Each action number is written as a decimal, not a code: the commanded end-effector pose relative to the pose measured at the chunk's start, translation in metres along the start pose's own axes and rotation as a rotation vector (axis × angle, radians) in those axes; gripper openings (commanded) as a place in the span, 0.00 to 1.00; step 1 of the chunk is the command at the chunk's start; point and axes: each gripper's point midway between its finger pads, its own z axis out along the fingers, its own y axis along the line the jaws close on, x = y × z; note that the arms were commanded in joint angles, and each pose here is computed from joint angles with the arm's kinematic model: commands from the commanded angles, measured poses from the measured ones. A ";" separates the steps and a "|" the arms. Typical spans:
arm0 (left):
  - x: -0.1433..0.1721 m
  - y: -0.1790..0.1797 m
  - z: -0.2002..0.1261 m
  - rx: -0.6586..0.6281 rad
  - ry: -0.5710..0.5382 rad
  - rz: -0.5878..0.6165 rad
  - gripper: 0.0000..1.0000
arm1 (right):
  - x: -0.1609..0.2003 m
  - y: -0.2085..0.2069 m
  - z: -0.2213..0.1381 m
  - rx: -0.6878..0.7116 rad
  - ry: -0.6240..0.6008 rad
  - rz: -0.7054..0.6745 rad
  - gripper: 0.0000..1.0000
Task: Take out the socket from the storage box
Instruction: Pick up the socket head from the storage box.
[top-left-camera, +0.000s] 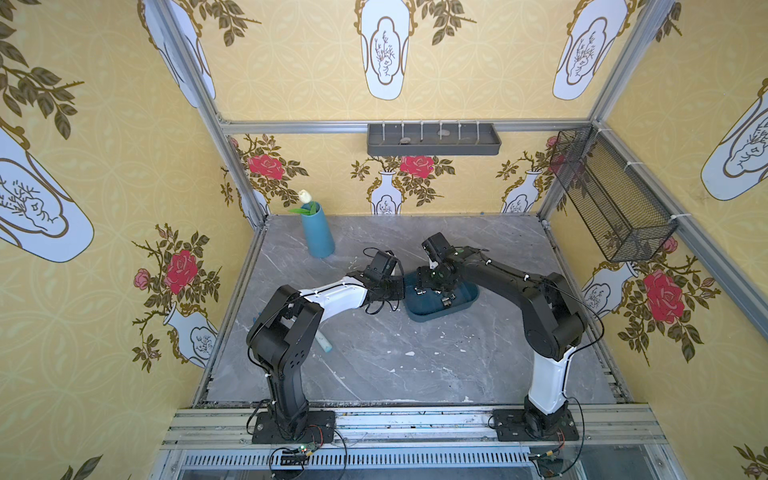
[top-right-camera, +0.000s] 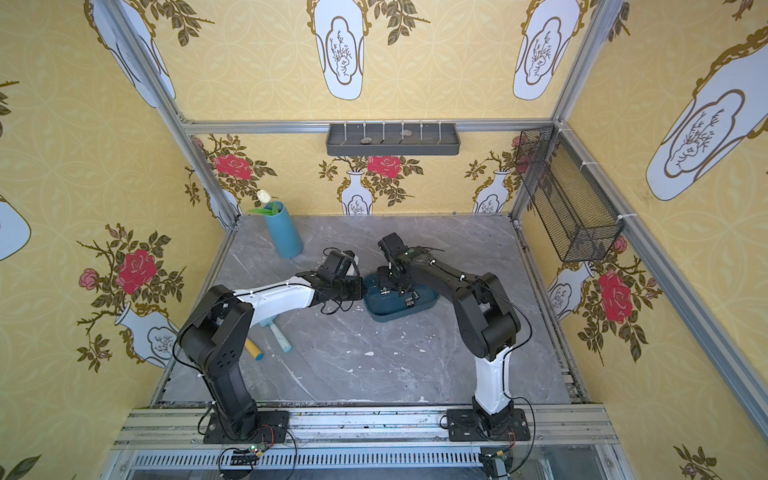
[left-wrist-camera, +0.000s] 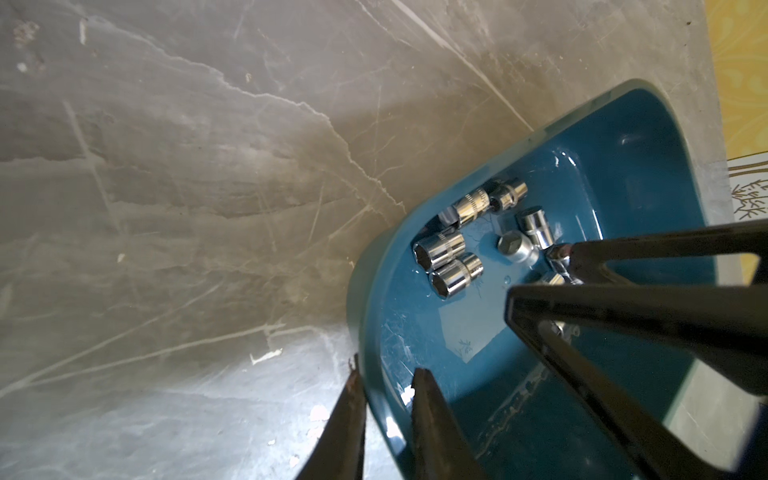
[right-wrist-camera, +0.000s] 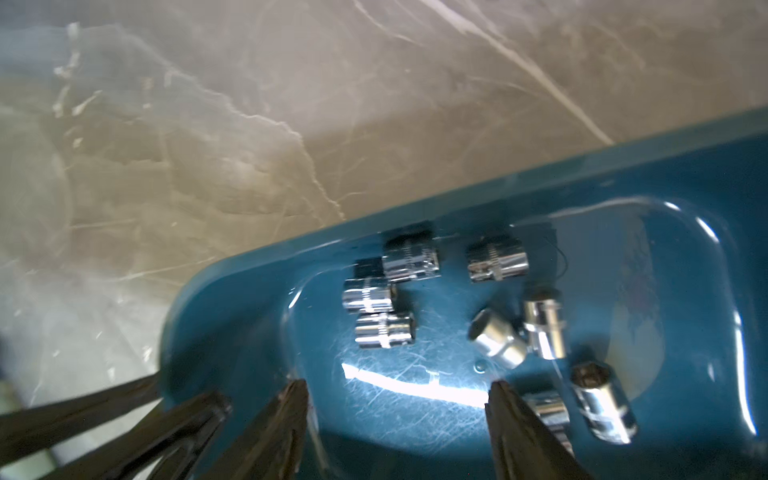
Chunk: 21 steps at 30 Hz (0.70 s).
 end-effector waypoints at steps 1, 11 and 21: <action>0.012 0.010 0.001 -0.031 0.042 0.012 0.24 | 0.006 0.002 0.006 0.039 0.006 0.036 0.72; 0.011 0.008 -0.004 -0.013 0.020 0.014 0.24 | 0.008 0.009 0.025 0.071 0.009 0.033 0.65; 0.014 0.006 -0.004 0.008 0.022 0.013 0.24 | 0.007 0.012 0.041 0.064 0.020 -0.025 0.60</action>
